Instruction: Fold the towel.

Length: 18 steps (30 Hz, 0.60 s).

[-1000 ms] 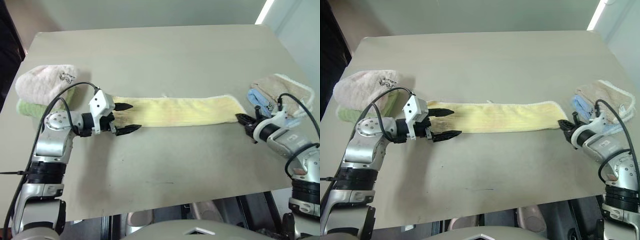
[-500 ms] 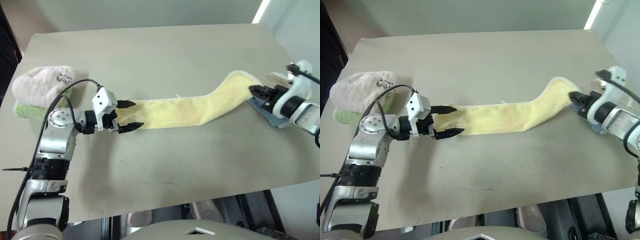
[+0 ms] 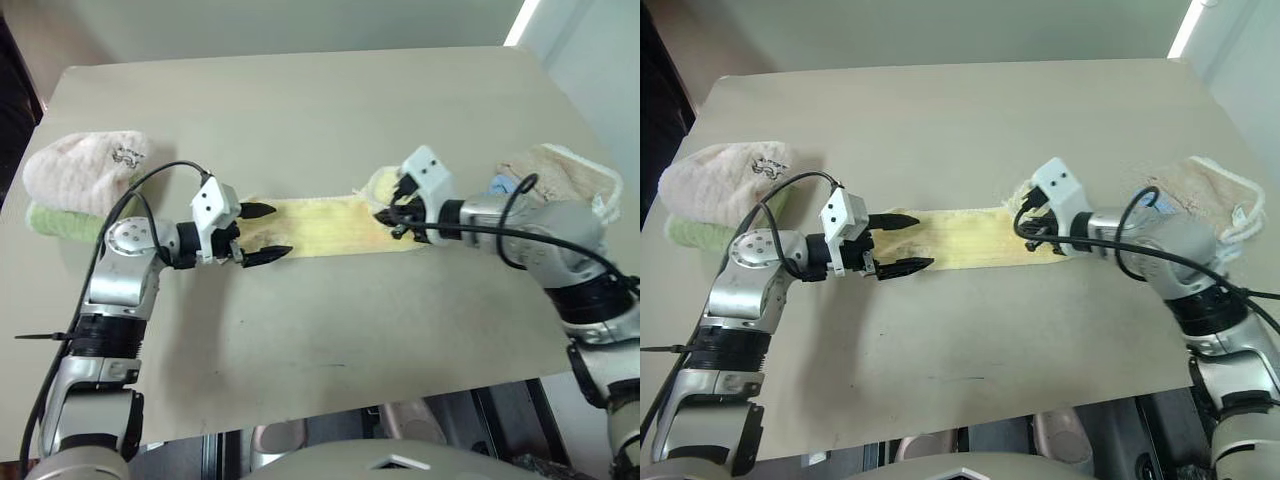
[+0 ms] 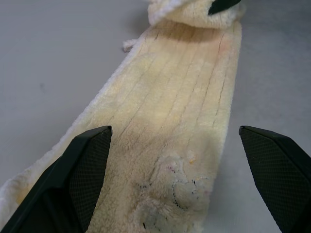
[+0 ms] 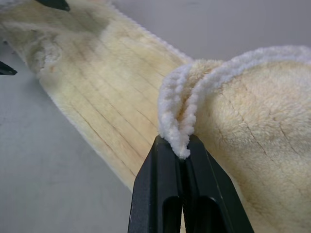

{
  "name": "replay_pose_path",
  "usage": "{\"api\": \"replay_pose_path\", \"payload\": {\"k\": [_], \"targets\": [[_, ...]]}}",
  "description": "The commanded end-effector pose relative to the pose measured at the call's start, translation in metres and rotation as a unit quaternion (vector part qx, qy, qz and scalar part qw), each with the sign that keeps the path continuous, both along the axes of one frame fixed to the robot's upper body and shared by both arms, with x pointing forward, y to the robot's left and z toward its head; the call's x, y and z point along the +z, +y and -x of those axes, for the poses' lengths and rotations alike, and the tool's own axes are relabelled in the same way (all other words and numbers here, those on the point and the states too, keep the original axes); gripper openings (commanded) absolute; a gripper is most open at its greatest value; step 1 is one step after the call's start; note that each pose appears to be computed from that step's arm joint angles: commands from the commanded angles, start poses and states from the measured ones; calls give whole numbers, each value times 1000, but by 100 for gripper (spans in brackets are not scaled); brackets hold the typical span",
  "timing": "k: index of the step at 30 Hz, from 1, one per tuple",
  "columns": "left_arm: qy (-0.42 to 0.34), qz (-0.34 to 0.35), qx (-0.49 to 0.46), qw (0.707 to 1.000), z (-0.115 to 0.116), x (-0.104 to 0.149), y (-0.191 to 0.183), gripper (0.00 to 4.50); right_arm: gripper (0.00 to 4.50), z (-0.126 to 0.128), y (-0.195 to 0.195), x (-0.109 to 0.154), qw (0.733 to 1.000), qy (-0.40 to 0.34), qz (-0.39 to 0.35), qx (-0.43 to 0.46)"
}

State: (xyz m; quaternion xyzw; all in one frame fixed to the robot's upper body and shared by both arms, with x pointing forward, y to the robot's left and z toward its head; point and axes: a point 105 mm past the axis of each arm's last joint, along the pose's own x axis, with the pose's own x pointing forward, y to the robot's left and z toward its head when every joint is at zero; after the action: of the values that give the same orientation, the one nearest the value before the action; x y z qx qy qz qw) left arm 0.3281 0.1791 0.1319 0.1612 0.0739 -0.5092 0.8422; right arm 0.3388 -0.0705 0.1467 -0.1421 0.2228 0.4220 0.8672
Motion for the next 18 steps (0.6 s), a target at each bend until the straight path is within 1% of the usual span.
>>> {"api": "replay_pose_path", "payload": {"k": [1,3,6,7,9,13,15,17,18], "targets": [[-27,-1,0,1000,3,12,1,450,2,-4,1,2,1000,-16,12,10],[-27,-2,2,1000,5,12,3,450,2,-3,1,-1,1000,-10,12,12],[-26,-1,5,1000,6,11,4,450,65,2,3,-1,1000,0,4,29],[-26,-1,5,1000,7,11,4,450,92,3,3,-1,1000,1,2,30],[-25,0,5,1000,7,11,3,450,165,4,3,2,999,3,-7,32],[-25,2,5,1000,6,11,1,450,302,9,1,17,998,-5,-39,40],[-25,3,5,1000,6,11,1,450,371,10,-3,23,998,-23,-44,39],[-26,13,9,1000,6,14,2,450,440,12,-11,32,997,-56,-46,35],[-26,19,11,999,6,16,2,450,440,12,-15,37,996,-73,-44,33]]}}
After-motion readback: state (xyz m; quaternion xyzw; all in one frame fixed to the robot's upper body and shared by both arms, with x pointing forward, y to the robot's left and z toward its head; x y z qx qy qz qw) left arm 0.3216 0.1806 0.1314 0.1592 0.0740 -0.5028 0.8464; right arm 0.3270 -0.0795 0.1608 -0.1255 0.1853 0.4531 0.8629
